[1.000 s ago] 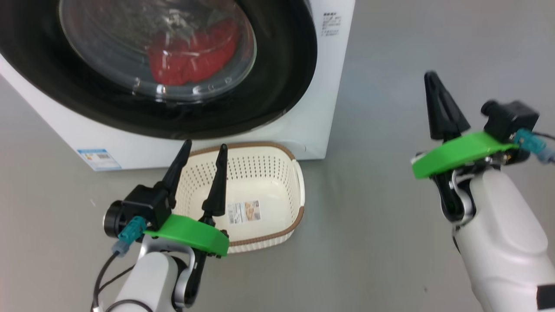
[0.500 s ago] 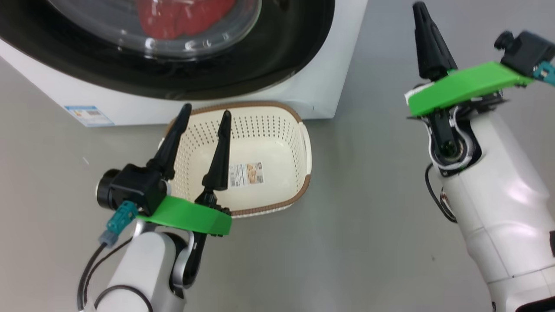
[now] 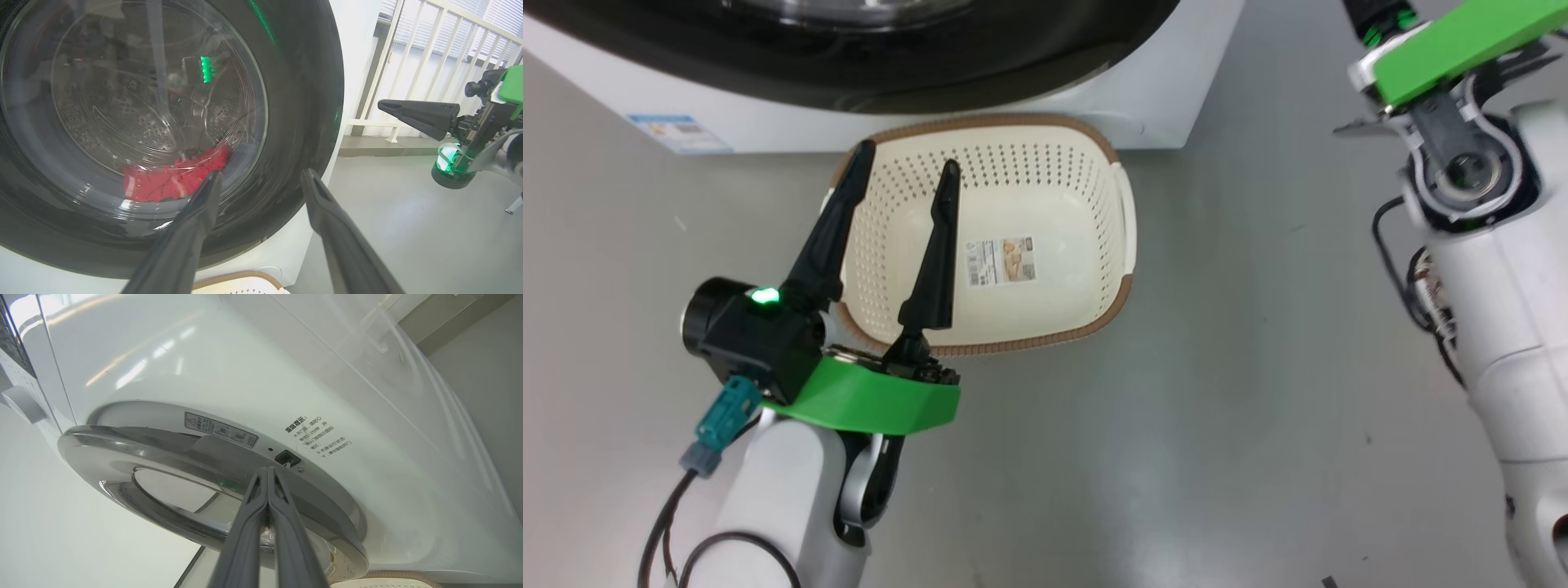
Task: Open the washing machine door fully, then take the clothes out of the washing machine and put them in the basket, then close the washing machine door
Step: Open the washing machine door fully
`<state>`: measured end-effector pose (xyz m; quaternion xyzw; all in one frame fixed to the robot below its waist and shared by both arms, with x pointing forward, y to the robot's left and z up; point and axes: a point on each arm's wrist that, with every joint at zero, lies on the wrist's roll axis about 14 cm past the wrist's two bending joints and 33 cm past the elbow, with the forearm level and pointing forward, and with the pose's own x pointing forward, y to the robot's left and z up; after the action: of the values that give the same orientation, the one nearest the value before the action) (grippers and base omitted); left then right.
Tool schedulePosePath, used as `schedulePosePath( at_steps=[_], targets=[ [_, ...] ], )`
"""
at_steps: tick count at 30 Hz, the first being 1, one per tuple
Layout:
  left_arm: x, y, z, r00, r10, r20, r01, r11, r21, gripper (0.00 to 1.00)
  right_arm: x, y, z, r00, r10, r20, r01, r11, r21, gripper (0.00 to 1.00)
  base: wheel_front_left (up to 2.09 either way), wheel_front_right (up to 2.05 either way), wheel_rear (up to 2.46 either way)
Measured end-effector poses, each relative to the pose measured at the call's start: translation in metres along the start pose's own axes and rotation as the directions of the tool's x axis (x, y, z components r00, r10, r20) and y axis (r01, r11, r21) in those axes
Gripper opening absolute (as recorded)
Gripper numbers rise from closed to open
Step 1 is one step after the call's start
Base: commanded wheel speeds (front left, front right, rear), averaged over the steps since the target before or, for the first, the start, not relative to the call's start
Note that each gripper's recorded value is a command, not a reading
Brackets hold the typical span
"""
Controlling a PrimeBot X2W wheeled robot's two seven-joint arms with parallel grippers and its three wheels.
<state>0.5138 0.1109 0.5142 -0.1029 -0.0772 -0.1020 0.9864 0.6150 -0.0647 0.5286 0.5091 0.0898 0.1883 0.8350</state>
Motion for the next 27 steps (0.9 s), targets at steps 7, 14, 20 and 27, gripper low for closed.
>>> schedulePosePath(
  at_steps=[7,14,20,27],
  targets=[
    [-0.002,0.014,-0.009,0.999,0.029,-0.016,-0.029,0.999,0.017,1.0,0.019,-0.004,-0.007,0.998,0.032,-0.062,-0.028,0.997,0.072,0.0,0.0,0.0,0.0],
    [-0.004,0.023,-0.014,0.999,0.047,-0.021,-0.047,0.999,0.026,1.0,0.036,0.002,-0.012,0.991,0.085,-0.104,-0.069,0.986,0.15,0.0,0.0,0.0,0.0],
    [-0.007,0.029,-0.019,0.998,0.06,-0.032,-0.059,0.998,0.034,1.0,0.046,-0.003,-0.017,0.986,0.094,-0.138,-0.07,0.983,0.167,0.0,0.0,0.0,0.0],
    [-0.009,0.035,-0.023,0.996,0.073,-0.045,-0.071,0.997,0.043,1.0,0.057,-0.005,-0.027,0.978,0.105,-0.178,-0.072,0.981,0.18,0.0,0.0,0.0,0.0]
  ],
)
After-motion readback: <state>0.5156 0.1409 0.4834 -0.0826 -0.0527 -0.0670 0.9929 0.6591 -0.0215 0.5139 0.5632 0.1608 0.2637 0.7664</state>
